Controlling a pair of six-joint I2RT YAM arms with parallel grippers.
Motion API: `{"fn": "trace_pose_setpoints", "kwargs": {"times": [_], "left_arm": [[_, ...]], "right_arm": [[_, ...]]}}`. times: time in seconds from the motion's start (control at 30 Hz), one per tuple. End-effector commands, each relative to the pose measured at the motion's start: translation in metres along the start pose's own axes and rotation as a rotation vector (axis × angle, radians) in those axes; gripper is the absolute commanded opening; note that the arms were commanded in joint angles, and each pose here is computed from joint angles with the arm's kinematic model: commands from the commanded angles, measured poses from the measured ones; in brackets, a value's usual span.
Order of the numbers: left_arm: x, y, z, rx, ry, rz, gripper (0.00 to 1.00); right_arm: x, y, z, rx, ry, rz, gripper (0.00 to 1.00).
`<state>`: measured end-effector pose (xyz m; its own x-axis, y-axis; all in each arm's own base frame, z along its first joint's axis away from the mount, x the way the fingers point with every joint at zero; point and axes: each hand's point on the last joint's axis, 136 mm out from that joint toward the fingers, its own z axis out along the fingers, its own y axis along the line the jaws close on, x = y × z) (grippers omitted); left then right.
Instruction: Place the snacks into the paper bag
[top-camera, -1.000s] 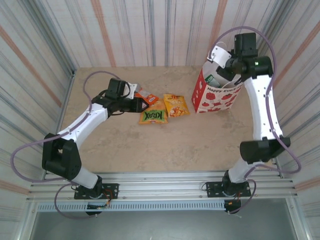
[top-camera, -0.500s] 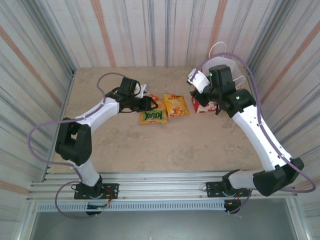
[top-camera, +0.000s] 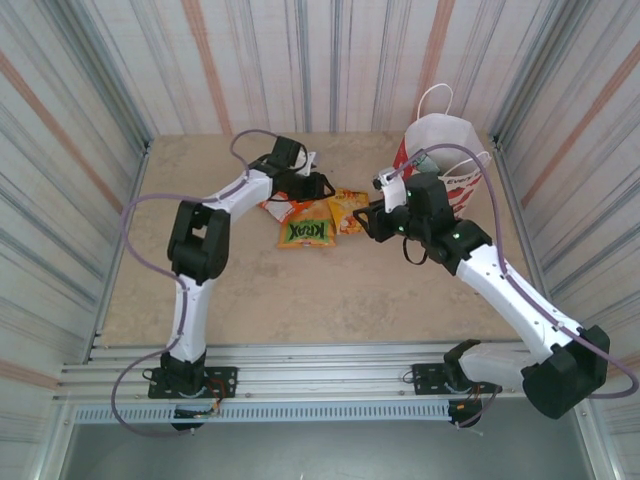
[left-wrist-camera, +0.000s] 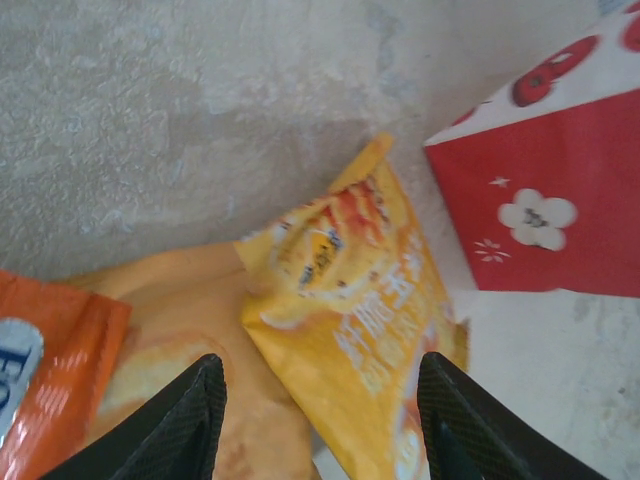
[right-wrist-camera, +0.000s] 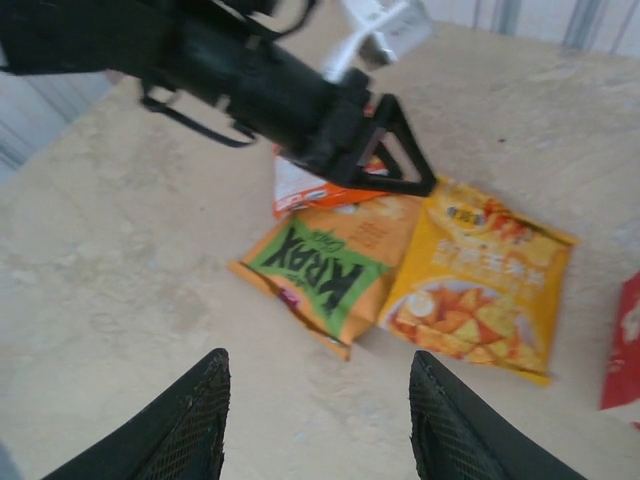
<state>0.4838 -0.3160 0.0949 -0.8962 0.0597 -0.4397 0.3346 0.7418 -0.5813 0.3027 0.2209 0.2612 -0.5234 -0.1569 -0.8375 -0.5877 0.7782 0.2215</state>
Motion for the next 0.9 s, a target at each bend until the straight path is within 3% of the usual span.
{"fn": "trace_pose_setpoints", "kwargs": {"times": [0.0,0.33,0.6,0.67,0.73,0.77,0.87], "left_arm": [[-0.001,0.001,0.012,-0.006,0.029,0.023,0.55],[0.0,0.002,0.04,0.065,0.034,-0.017,0.55],[-0.004,-0.007,0.055,0.124,0.029,-0.026,0.52],[-0.005,-0.01,0.058,0.131,0.026,-0.023,0.44],[-0.006,-0.013,0.057,0.135,0.026,-0.018,0.24],[-0.008,-0.015,0.055,0.138,0.019,-0.01,0.18],[-0.014,-0.027,0.042,0.145,-0.008,0.037,0.1]], "right_arm": [[-0.007,0.012,0.0,-0.039,-0.044,0.046,0.49],[0.015,0.018,0.017,-0.037,0.028,0.046,0.48],[0.015,0.016,0.01,-0.022,0.003,0.044,0.47],[0.015,0.015,0.007,-0.017,-0.004,0.042,0.47],[0.015,0.013,0.004,-0.005,-0.011,0.04,0.46],[0.015,0.012,0.002,0.002,-0.017,0.037,0.46],[0.015,0.007,-0.005,0.03,-0.044,0.029,0.46]]}}
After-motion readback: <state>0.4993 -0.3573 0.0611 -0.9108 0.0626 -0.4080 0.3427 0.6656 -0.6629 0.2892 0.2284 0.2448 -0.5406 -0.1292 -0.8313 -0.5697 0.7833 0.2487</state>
